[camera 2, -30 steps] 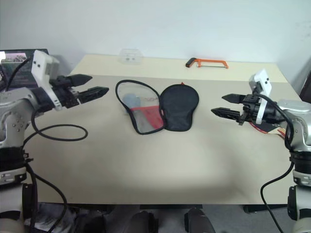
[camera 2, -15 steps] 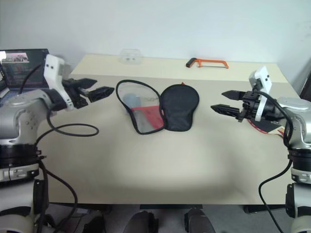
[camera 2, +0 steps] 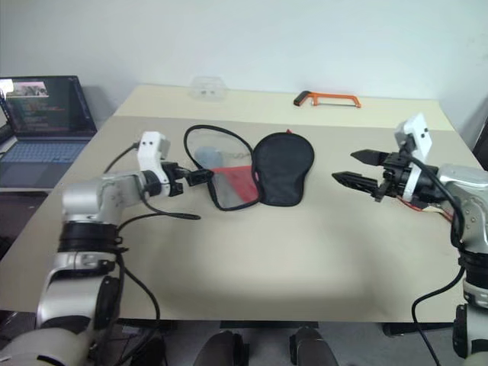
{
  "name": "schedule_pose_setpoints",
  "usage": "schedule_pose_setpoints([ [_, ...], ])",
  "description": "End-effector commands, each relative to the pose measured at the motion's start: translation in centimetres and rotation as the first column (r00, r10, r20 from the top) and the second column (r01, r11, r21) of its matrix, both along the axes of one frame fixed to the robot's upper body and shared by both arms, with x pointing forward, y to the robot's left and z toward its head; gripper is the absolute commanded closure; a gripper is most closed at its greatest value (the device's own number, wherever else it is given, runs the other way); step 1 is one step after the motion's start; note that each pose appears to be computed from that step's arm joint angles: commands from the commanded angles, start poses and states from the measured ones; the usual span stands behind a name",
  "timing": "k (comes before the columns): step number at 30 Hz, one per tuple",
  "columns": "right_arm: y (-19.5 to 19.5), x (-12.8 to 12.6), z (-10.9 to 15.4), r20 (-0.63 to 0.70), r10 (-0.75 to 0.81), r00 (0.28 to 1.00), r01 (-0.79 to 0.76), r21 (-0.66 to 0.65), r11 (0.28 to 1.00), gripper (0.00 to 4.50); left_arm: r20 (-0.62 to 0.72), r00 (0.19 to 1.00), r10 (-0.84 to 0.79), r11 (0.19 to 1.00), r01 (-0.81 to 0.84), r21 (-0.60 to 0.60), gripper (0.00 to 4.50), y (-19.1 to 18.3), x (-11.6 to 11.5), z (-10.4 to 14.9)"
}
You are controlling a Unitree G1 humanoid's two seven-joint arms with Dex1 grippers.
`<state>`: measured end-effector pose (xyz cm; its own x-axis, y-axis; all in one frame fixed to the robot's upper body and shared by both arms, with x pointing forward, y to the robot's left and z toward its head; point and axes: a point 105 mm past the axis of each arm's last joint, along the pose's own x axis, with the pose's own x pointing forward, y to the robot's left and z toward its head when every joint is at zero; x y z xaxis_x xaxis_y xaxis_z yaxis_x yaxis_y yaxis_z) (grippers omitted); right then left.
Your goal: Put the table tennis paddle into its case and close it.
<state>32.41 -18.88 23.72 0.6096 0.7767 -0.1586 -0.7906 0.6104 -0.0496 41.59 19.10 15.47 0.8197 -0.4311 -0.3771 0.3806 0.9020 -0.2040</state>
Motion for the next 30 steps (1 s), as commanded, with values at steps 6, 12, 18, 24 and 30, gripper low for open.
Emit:
schedule_pose_setpoints([
  [6, 0.0, -0.4, 1.6, 0.056, -0.010, 0.998, 0.010, -0.003, 1.000, 0.00, 0.050, 0.997, -0.061, 0.997, 0.063, -0.046, 0.56, -4.2, 1.1, 1.1],
  [12, -0.2, -0.3, 1.6, 0.063, -0.024, 0.998, 0.024, -0.003, 1.000, 0.00, 0.039, 0.998, -0.042, 0.998, 0.044, -0.048, 2.81, -4.3, 1.2, 0.5],
  [18, -0.3, -0.2, 1.5, 0.066, -0.031, 0.997, 0.032, -0.004, 0.999, 0.00, 0.038, 0.998, -0.057, 0.996, 0.060, -0.061, 4.46, -5.2, 1.5, 0.7],
  [24, -0.4, -0.4, 1.4, 0.062, -0.041, 0.997, 0.041, -0.004, 0.999, 0.00, 0.003, 0.994, -0.113, 0.987, 0.112, -0.111, 4.46, -8.6, 1.6, -0.7],
  [30, -0.7, -0.5, 1.5, 0.065, -0.053, 0.996, 0.054, -0.008, 0.999, 0.00, 0.010, 0.984, -0.177, 0.972, 0.176, -0.158, 4.46, -12.1, 1.5, -0.6],
])
